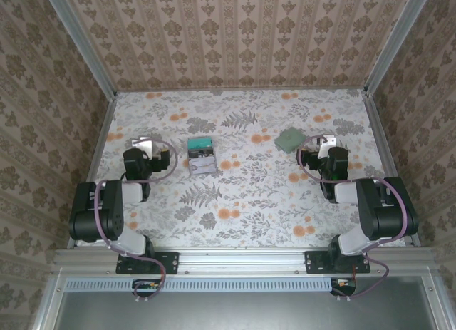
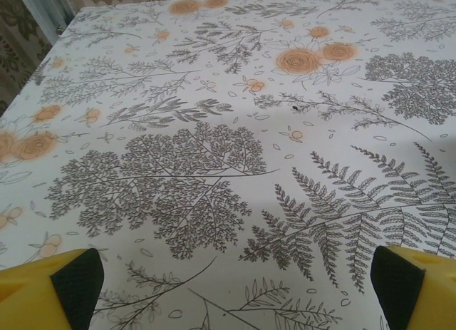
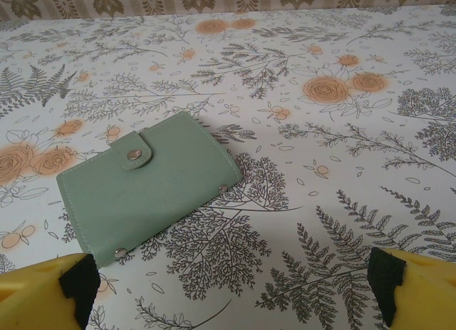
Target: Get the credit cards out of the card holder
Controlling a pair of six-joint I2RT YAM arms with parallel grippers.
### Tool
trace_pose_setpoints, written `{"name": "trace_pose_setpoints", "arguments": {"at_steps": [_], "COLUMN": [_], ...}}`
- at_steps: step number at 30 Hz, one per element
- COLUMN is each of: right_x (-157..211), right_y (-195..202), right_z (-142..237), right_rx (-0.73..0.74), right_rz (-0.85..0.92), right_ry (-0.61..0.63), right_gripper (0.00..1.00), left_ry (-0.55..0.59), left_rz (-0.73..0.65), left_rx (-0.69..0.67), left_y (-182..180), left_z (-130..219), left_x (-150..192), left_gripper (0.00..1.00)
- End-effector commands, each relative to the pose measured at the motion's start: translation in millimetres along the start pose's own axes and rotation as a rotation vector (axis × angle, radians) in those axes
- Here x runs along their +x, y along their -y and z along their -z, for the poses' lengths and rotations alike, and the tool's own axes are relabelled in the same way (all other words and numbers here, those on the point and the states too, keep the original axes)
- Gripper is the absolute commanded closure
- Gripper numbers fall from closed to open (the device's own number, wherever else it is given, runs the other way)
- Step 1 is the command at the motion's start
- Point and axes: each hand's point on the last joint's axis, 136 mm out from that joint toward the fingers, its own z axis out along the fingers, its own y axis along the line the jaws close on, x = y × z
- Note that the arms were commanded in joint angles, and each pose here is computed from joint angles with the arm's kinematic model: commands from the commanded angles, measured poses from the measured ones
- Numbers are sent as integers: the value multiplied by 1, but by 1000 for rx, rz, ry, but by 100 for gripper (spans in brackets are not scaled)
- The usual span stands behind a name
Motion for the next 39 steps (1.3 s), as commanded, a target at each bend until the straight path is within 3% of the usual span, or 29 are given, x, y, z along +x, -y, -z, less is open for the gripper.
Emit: {"name": "trace_pose_setpoints", "arguments": {"at_steps": [1, 5, 8, 11, 13, 20, 29, 32, 37, 39], "right_x": [-23, -43, -58, -68, -74, -73, -40, -33, -18, -13], "right_y": [-4, 7, 19, 44, 48, 5, -34, -41, -49, -48], "right_z": [5, 19, 28, 41, 42, -9, -78, -94, -119, -125], "right_rx": [-18, 52, 132, 306, 328, 114, 118, 131, 152, 167], "right_rz": [12, -49, -164, -408, -475, -524, -395, -357, -304, -284], "right_ry": [68, 11, -24, -55, -86, -307, -586, -603, -672, -686], "right_gripper": [1, 0, 0, 0, 0, 0, 1, 7, 27, 29], "left_ry": [2, -36, -66, -80, -77, -114, -442, -454, -395, -393], "left_rz": [24, 60, 195, 395, 428, 478, 399, 416, 430, 424], "left_rx": [-63, -154, -214, -287, -238, -58, -46, -47, -30, -21], "left_y": [-13, -31, -45, -61, -57, -17, 20, 22, 22, 24], "left_z": [12, 42, 70, 95, 100, 97, 87, 87, 92, 94], "left_x": [-40, -85, -112, -125, -132, -147, -123, -122, -129, -129], "left_gripper": [0, 0, 0, 0, 0, 0, 0, 0, 0, 0]}}
